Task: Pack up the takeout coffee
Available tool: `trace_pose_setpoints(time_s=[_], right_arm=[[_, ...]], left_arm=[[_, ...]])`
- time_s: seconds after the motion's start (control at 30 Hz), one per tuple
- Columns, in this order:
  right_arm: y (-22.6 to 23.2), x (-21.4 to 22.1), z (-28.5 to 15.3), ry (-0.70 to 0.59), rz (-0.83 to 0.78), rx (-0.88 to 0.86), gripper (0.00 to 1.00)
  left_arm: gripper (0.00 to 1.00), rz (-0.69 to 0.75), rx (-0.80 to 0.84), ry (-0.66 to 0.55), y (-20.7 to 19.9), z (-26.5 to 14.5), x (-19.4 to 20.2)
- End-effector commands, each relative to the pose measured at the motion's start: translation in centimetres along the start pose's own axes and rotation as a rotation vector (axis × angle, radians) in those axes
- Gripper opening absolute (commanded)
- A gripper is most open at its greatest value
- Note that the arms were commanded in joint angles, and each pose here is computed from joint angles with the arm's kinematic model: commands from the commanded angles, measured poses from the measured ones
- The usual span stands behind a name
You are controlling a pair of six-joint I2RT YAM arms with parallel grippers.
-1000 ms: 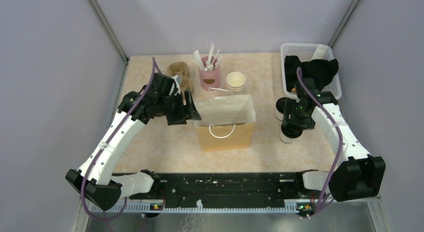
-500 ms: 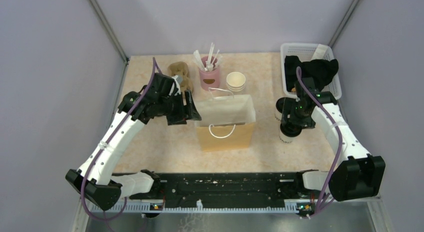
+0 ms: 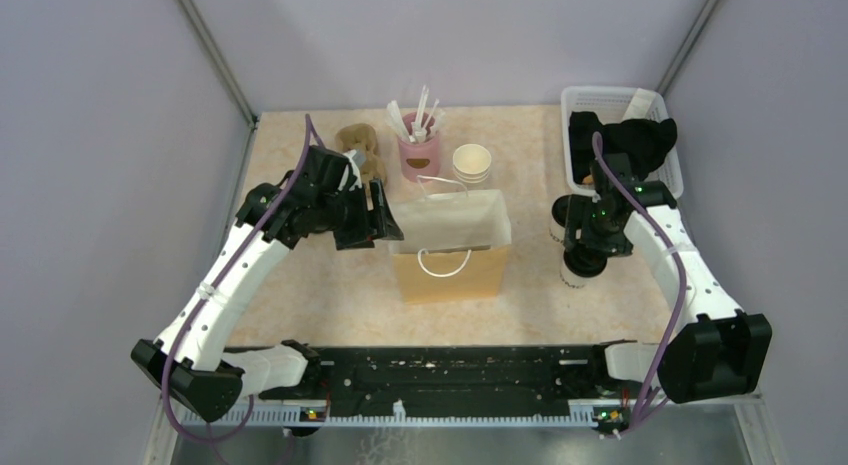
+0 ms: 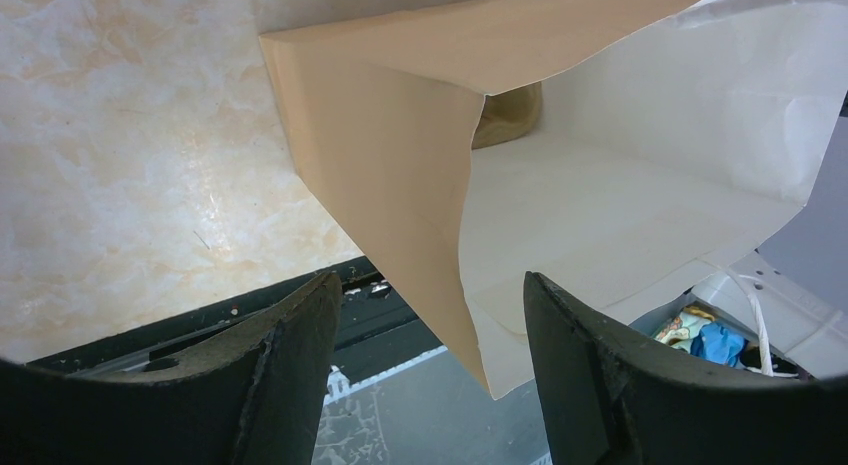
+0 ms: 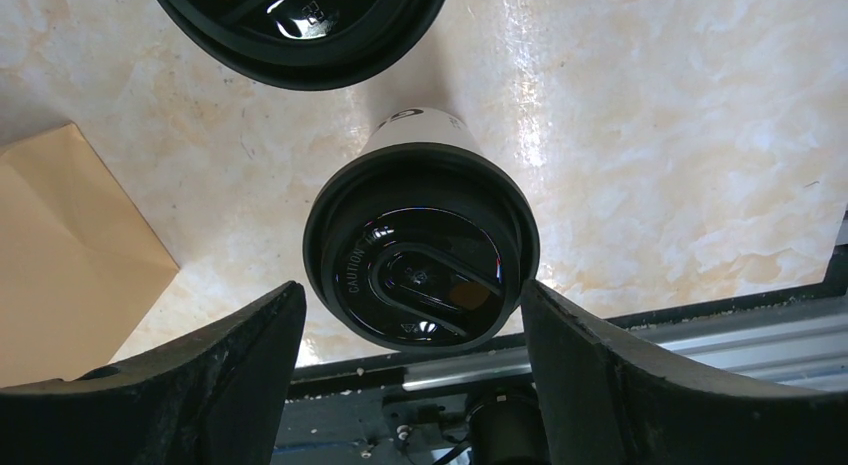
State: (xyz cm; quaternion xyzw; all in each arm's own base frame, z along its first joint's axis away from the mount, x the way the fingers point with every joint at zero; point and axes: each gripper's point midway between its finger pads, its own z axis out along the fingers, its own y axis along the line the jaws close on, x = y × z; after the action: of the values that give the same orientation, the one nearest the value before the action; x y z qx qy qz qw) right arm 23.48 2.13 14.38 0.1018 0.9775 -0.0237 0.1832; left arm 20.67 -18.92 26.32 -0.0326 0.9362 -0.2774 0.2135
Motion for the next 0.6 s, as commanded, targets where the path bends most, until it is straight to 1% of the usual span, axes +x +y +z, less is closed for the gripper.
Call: trace_pose_setpoints(time_s=[0.0, 0.13, 0.4, 0.57], right_arm=[[-0.1, -1.0, -0.4, -0.036, -0.003, -0.006, 0.79], [-0.2, -0.8, 0.1, -0.03, -0.007, 0.005, 0.79], [-0.4, -0.5, 0.8, -0.022, -0.007, 0.019, 0.74], [-0.4, -0.4, 1.1, -0.012, -0.009, 0.023, 0.75]], left_arm=[[0.74, 0.01, 0.038, -0.028, -0.9, -0.3, -0.6], [0.73, 0.008, 0.038, -0.027, -0.9, -0.3, -0.6], [0.73, 0.004, 0.04, -0.033, -0.9, -0.4, -0.7], [0.74, 0.003, 0.043, -0.035, -1.0, -0.4, -0.7]])
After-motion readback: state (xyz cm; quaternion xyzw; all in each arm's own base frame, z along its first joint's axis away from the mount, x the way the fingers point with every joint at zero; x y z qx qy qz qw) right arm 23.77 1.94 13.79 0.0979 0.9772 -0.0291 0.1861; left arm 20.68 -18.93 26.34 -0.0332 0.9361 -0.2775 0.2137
